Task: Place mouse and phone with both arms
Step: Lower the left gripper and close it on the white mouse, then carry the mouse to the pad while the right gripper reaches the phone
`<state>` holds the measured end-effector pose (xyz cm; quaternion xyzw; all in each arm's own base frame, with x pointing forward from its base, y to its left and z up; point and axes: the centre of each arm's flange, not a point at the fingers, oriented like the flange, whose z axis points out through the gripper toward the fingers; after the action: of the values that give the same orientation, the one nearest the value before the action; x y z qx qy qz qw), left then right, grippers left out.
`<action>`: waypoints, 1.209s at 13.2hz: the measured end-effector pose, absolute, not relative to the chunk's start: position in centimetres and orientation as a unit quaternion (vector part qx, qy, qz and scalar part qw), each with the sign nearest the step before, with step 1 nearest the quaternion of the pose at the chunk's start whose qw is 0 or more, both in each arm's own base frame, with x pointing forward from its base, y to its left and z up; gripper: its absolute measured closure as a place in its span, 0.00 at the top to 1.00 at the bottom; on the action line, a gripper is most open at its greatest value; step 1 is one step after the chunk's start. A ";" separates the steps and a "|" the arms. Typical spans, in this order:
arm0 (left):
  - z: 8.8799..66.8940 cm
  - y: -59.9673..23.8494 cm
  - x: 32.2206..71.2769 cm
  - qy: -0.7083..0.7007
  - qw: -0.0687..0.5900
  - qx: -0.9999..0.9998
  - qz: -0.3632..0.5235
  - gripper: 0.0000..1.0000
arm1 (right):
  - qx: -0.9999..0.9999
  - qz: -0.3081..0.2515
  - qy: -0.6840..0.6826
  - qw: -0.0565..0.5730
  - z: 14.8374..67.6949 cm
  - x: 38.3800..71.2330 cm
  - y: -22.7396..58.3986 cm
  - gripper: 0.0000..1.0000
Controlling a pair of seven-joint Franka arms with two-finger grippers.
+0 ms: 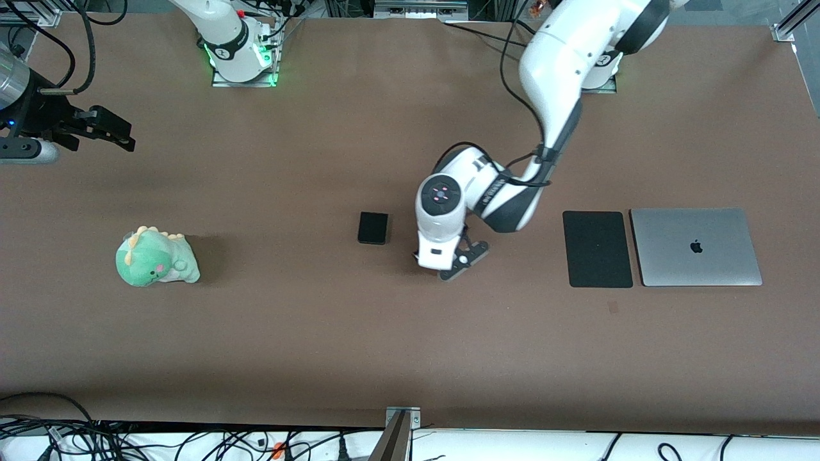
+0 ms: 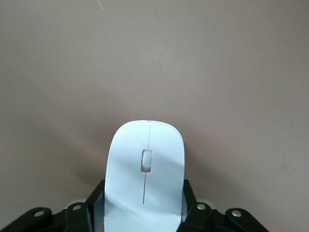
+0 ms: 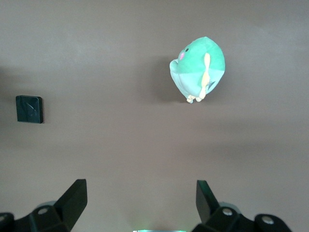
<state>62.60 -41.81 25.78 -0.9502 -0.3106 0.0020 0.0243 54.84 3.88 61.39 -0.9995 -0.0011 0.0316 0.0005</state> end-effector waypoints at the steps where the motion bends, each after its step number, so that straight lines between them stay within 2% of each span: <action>1: 27.6 -39.5 63.8 -0.302 0.030 -0.953 0.005 0.63 | -0.999 0.032 -0.006 0.000 61.3 54.8 4.5 1.00; 4: 31.5 -32.8 66.1 -0.266 0.053 -0.962 0.025 0.63 | -0.999 0.038 -0.002 0.000 60.4 55.1 7.1 1.00; 9: 34.3 -21.7 68.0 -0.186 0.062 -0.980 0.040 0.63 | -0.999 0.030 0.042 0.018 56.5 57.3 13.6 1.00; 12: 35.8 -16.4 67.2 -0.143 0.054 -0.988 0.035 0.63 | -0.997 0.014 0.070 0.019 52.9 58.5 19.7 1.00; 16: 34.1 -12.6 63.6 -0.080 0.048 -0.995 0.029 0.63 | -0.996 0.004 0.092 0.021 46.4 59.7 26.4 1.00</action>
<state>63.62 -12.61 34.13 -0.9952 -0.0803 0.0292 0.0482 59.66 26.45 46.44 -0.9955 0.0919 0.0042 0.0207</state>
